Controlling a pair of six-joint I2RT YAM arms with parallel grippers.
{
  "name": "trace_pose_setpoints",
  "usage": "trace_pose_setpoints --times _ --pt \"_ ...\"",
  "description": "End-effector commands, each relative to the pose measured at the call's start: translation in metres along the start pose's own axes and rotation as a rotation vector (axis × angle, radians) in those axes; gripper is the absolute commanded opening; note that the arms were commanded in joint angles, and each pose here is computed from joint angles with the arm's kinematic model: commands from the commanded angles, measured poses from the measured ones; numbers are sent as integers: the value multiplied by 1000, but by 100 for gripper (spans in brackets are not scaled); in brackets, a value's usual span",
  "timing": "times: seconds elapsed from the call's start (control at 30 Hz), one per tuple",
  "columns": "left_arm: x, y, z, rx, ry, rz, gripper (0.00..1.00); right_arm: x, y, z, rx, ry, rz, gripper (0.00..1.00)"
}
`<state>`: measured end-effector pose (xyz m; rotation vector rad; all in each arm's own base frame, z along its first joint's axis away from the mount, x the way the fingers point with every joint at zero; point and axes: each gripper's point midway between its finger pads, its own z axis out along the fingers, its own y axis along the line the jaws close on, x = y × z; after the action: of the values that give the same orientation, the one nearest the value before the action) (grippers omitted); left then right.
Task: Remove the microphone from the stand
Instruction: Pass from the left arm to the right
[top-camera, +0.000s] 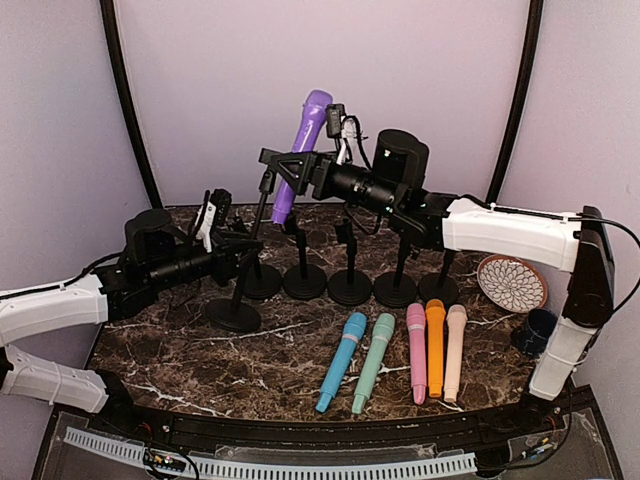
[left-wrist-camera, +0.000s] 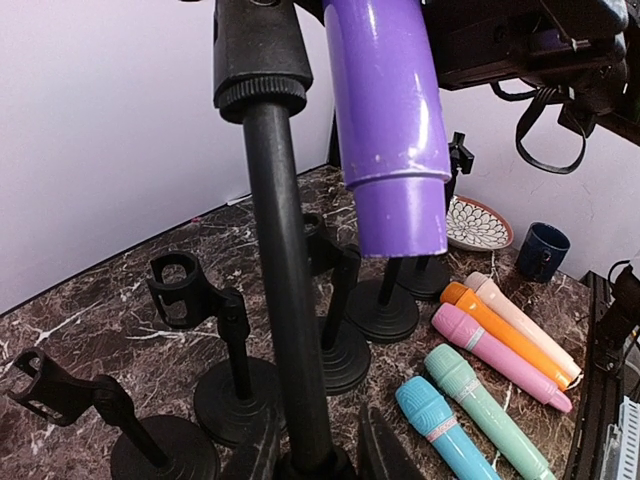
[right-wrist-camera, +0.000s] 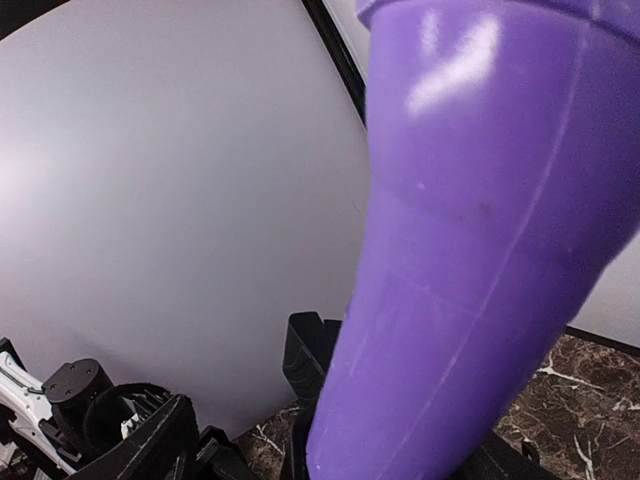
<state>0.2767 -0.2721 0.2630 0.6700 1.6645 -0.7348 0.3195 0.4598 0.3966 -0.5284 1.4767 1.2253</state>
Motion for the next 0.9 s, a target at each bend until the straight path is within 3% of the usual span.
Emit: trace_pose_setpoints --times 0.0,0.53,0.67,0.73,0.87 --pt "-37 -5 -7 -10 -121 67 0 -25 4 0 -17 -83 -1 74" --pt "-23 -7 5 17 -80 34 3 -23 22 -8 -128 -77 -25 20" --pt "-18 -8 9 34 -67 14 22 -24 29 -15 -159 -84 -41 10" --pt "-14 -7 11 28 -58 6 39 -25 31 -18 -163 -88 -49 5" --pt "-8 -7 14 33 -45 -5 64 -30 34 -24 -159 -100 -68 1"
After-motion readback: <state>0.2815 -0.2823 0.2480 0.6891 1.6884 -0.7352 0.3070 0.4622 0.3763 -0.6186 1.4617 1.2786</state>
